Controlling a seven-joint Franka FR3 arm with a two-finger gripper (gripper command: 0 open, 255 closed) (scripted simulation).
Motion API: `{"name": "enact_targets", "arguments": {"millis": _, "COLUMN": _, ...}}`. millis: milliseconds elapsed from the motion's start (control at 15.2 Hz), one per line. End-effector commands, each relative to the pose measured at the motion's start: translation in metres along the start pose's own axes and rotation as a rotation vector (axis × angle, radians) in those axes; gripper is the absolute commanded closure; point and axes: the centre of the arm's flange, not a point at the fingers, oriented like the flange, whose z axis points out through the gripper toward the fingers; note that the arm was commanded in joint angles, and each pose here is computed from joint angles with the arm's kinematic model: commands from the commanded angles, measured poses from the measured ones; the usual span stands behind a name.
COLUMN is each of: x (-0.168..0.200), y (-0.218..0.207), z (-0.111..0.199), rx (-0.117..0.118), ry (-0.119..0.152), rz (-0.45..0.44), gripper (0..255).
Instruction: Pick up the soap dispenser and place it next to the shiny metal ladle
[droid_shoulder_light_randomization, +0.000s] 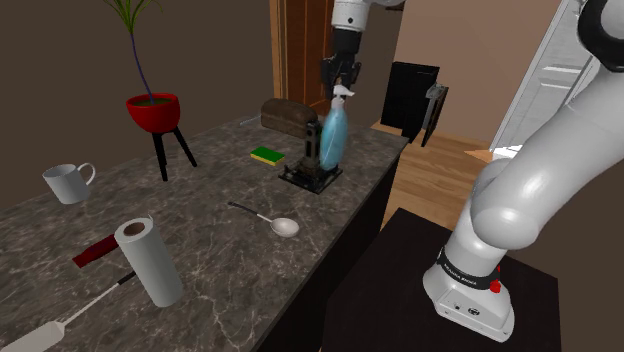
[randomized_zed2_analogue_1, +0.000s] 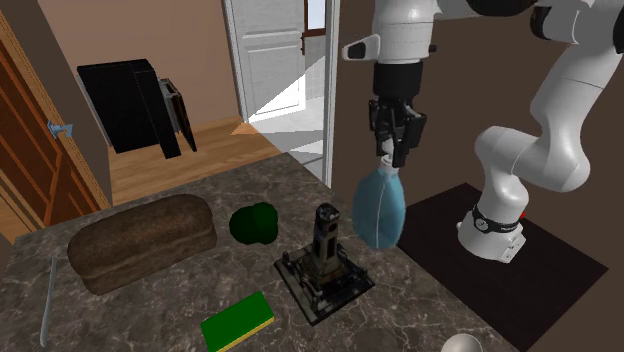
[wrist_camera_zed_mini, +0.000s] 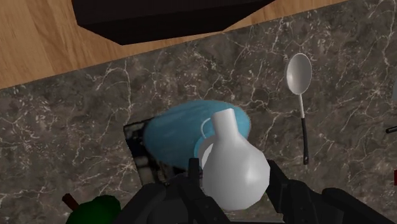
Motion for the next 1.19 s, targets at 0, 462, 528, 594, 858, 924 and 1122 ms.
{"name": "enact_targets", "arguments": {"millis": 0, "x": -0.005, "y": -0.025, "z": 0.002, "rx": 0.0, "ry": 0.001, "rz": 0.001, "gripper": 255}}
{"name": "enact_targets", "arguments": {"millis": 462, "x": -0.029, "y": -0.114, "z": 0.015, "rx": 0.0, "ry": 0.001, "rz": 0.001, "gripper": 255}}
{"name": "enact_targets", "arguments": {"millis": 528, "x": -0.032, "y": -0.126, "z": 0.017, "rx": 0.0, "ry": 0.001, "rz": 0.001, "gripper": 255}}
{"name": "enact_targets", "arguments": {"millis": 594, "x": -0.036, "y": -0.139, "z": 0.018, "rx": 0.0, "ry": 0.001, "rz": 0.001, "gripper": 255}}
{"name": "enact_targets", "arguments": {"millis": 858, "x": -0.05, "y": -0.189, "z": 0.026, "rx": 0.0, "ry": 0.001, "rz": 0.001, "gripper": 255}}
{"name": "enact_targets", "arguments": {"millis": 924, "x": -0.053, "y": -0.202, "z": 0.027, "rx": 0.0, "ry": 0.001, "rz": 0.001, "gripper": 255}}
{"name": "enact_targets", "arguments": {"millis": 1122, "x": -0.063, "y": -0.24, "z": 0.033, "rx": 0.0, "ry": 0.001, "rz": 0.001, "gripper": 255}}
